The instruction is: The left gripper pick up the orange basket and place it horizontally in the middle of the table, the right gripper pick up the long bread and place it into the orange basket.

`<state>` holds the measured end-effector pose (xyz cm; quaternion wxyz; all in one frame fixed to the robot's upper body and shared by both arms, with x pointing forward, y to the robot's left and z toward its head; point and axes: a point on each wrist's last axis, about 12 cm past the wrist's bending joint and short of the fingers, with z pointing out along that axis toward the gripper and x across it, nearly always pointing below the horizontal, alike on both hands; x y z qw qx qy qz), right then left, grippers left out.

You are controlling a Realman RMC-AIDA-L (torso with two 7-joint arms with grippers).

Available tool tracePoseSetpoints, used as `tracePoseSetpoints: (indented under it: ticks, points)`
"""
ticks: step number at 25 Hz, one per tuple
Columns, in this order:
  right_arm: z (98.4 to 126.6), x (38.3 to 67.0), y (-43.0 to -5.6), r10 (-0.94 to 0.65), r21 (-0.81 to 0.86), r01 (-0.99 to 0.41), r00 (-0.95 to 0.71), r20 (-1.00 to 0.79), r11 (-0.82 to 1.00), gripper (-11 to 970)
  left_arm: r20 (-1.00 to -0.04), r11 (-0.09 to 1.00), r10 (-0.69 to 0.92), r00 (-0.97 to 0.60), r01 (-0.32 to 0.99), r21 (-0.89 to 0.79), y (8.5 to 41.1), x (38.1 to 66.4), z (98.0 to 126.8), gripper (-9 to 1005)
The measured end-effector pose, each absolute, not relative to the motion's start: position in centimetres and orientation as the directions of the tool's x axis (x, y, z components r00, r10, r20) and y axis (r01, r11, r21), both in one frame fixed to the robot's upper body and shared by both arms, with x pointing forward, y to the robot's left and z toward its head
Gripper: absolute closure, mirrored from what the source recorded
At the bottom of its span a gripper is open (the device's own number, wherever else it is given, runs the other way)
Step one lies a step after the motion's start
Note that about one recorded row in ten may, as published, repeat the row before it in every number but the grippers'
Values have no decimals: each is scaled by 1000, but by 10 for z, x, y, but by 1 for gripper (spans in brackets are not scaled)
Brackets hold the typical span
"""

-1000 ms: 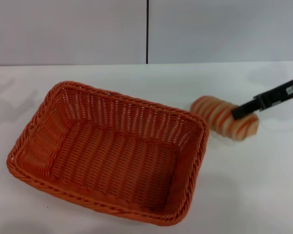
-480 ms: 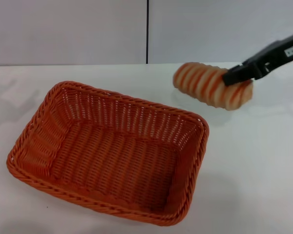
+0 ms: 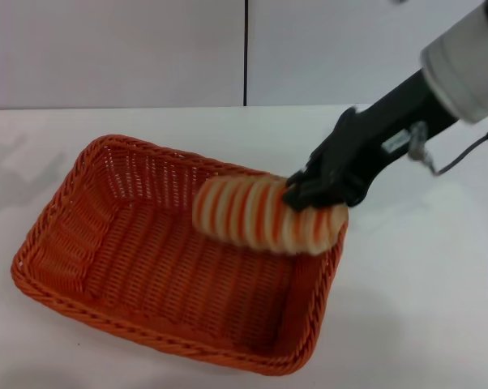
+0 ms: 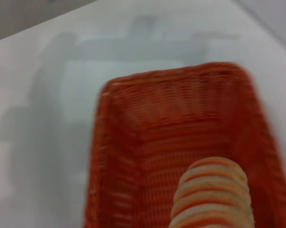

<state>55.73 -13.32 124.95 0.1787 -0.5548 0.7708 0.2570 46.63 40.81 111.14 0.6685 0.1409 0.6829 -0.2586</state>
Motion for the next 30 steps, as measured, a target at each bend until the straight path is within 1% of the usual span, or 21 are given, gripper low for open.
tracePoseSetpoints:
  ticks: [4, 5, 6, 8, 16, 21, 25, 26, 30]
  points:
    - [1234, 557, -126, -769, 256, -940, -334, -545, 227, 819, -985, 825, -159, -69, 539, -171, 408, 465, 1110, 182]
    - [1224, 559, -124, -764, 306, -928, -354, -539, 214, 827, -984, 825, -161, -70, 538, -173, 407, 465, 1109, 182]
    - [1224, 559, -124, -764, 306, -928, -354, -539, 214, 831, -984, 825, -162, -71, 538, -175, 407, 465, 1109, 182]
    - [1212, 562, -123, -753, 371, -909, -377, -539, 189, 839, -984, 825, -163, -71, 538, -176, 407, 464, 1109, 182]
    - [1191, 568, -129, -736, 413, -890, -411, -539, 194, 852, -985, 829, -159, -74, 532, -173, 410, 460, 1108, 182]
    - [1186, 574, -143, -683, 404, -883, -448, -577, 238, 797, -984, 832, -157, -78, 526, -175, 412, 456, 1107, 182]
    - [1195, 578, -164, -623, 368, -888, -457, -635, 276, 678, -984, 833, -158, -80, 525, -176, 412, 455, 1106, 182]
    - [1195, 578, -164, -623, 368, -888, -457, -635, 276, 649, -984, 833, -158, -80, 525, -176, 412, 455, 1106, 182]
    - [1209, 578, -188, -557, 315, -890, -453, -696, 331, 523, -987, 838, -145, -71, 521, -161, 414, 448, 1103, 182]
